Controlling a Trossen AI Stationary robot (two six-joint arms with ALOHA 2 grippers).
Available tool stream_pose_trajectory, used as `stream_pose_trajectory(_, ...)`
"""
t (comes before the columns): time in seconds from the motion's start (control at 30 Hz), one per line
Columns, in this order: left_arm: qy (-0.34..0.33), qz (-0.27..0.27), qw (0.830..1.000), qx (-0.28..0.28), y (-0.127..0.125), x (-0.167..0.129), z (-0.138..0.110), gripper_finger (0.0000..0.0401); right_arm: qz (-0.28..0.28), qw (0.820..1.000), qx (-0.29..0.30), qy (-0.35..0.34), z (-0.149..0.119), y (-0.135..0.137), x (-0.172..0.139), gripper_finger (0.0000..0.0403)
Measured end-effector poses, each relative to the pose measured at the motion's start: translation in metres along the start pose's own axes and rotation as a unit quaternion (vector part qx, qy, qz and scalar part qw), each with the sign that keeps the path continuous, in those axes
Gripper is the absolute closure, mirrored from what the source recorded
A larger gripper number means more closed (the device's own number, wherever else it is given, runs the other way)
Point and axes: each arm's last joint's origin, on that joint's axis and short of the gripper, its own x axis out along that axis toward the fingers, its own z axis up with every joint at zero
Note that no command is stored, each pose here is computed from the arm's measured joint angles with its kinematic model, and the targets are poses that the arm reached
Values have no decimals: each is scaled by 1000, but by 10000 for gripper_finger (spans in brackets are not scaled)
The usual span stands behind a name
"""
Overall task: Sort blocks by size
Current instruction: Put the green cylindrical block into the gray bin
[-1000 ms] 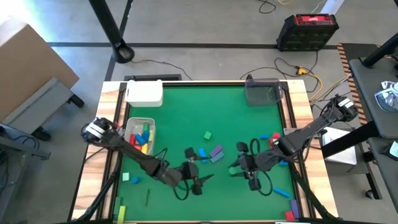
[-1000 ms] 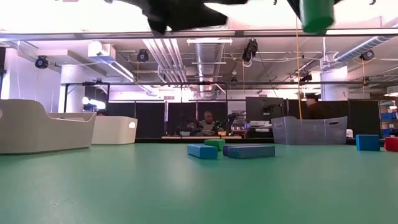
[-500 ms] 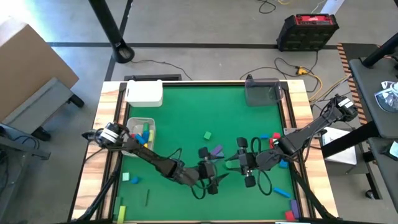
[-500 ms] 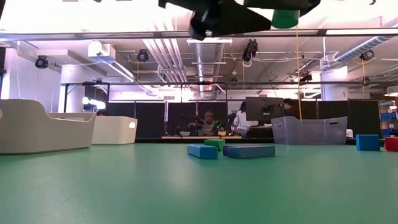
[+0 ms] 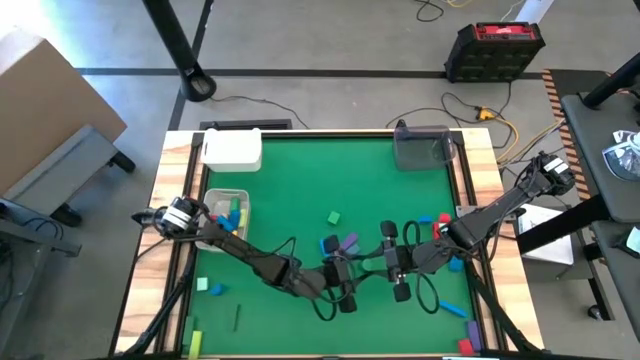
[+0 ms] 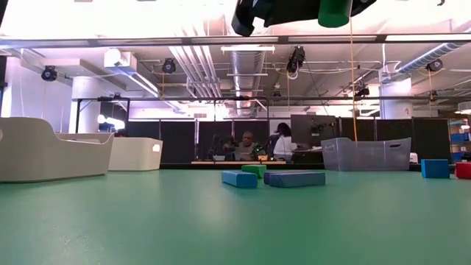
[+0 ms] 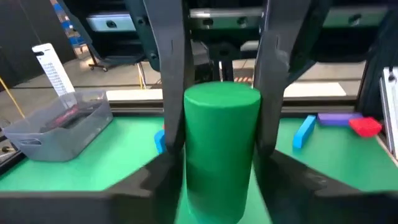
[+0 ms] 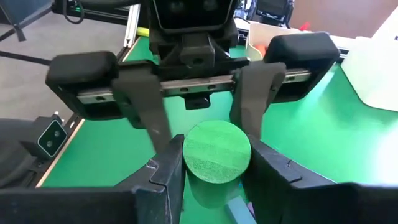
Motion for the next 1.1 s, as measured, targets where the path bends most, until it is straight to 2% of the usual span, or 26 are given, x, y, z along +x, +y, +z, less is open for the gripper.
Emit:
stream_pose_trajectory(0.07, 12, 1, 1000, 8, -1, 1, 1, 283, 0, 1000, -1, 2, -1, 0, 0, 271)
stream_pose_trajectory(0.1, 19, 1, 1000, 13, -1, 1, 2, 290, 0, 1000, -1, 3, -1, 0, 0, 264)
stream_pose_trajectory(0.23, 52, -2, 998, 38, -5, 0, 13, 290, 1, 1000, 6, 3, -1, 0, 0, 222)
stream_pose_trajectory(0.37, 121, 4, 990, 67, -5, -10, 28, 290, 1, 1000, 6, 13, 2, 0, -4, 184)
stream_pose_trajectory(0.47, 182, 45, 978, 90, 0, -27, 38, 290, -1, 999, 18, 38, 4, -1, -10, 160)
stream_pose_trajectory(0.57, 243, 89, 961, 97, 13, -50, 49, 290, -7, 996, 34, 88, -5, -1, -13, 141)
stream_pose_trajectory(0.67, 313, 145, 935, 79, 38, -75, 60, 290, -16, 990, 56, 129, -14, 0, -15, 129)
stream_pose_trajectory(0.73, 368, 196, 906, 69, 59, -93, 64, 290, -23, 985, 69, 153, -21, 0, -15, 125)
stream_pose_trajectory(0.8, 421, 254, 869, 57, 82, -109, 66, 290, -28, 982, 76, 169, -28, 1, -15, 123)
stream_pose_trajectory(0.83, 435, 268, 859, 29, 92, -111, 66, 290, -29, 982, 76, 172, -31, 1, -15, 123)
stream_pose_trajectory(0.97, 487, 219, 842, -74, 132, -112, 55, 290, -32, 981, 74, 179, -38, 0, -14, 129)
stream_pose_trajectory(1.0, 505, 225, 828, -87, 144, -113, 48, 290, -32, 980, 74, 180, -39, 0, -13, 132)
stream_pose_trajectory(1.07, 556, 262, 782, -100, 169, -122, 28, 290, -32, 980, 72, 183, -40, 0, -13, 139)
stream_pose_trajectory(1.1, 568, 275, 767, -116, 181, -124, 19, 290, -32, 980, 73, 183, -40, 1, -13, 142)
